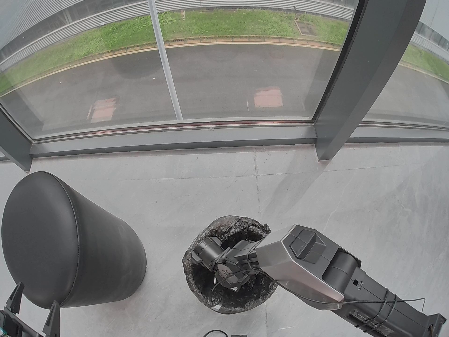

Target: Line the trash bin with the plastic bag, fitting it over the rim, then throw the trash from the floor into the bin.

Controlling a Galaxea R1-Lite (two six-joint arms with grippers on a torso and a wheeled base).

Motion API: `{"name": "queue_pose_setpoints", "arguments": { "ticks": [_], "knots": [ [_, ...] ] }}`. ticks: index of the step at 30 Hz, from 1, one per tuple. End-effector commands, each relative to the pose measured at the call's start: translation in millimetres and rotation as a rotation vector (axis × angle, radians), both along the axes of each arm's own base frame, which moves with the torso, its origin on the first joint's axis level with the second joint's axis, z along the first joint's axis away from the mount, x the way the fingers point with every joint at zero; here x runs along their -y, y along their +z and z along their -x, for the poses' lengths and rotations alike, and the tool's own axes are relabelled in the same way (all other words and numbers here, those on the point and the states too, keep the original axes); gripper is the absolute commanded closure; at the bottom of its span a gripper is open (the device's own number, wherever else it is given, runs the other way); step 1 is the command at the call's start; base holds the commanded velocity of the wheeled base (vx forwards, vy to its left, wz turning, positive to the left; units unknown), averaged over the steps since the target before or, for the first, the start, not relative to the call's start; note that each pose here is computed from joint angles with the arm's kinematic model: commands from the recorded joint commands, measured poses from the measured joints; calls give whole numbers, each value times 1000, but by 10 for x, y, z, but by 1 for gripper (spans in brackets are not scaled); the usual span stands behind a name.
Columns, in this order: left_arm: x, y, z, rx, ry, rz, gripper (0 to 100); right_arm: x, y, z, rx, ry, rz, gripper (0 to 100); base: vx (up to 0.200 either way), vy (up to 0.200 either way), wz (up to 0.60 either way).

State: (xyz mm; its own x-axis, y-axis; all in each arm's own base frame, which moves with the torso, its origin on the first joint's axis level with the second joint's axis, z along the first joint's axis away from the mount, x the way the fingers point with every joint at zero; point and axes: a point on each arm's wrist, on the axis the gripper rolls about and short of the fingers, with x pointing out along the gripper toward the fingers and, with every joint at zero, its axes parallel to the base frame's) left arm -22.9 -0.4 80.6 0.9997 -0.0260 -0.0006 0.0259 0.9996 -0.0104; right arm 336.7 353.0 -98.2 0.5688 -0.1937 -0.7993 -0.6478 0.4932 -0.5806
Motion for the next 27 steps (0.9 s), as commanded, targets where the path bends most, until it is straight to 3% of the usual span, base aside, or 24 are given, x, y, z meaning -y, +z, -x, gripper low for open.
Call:
{"name": "queue_pose_setpoints", "arguments": {
  "ticks": [1, 6, 27],
  "knots": [
    [0, -52, -2, -2, 1, 0, 0, 14, -91, 13, -13, 2, 16, 100, 0, 0, 0],
    [0, -54, -2, -4, 0, 0, 0, 12, -31, -1, -1, 1, 14, 100, 0, 0, 0],
    [0, -52, -2, -2, 0, 0, 0, -160, 1417, 77, 209, 62, -131, 100, 0, 0, 0]
  ]
}}
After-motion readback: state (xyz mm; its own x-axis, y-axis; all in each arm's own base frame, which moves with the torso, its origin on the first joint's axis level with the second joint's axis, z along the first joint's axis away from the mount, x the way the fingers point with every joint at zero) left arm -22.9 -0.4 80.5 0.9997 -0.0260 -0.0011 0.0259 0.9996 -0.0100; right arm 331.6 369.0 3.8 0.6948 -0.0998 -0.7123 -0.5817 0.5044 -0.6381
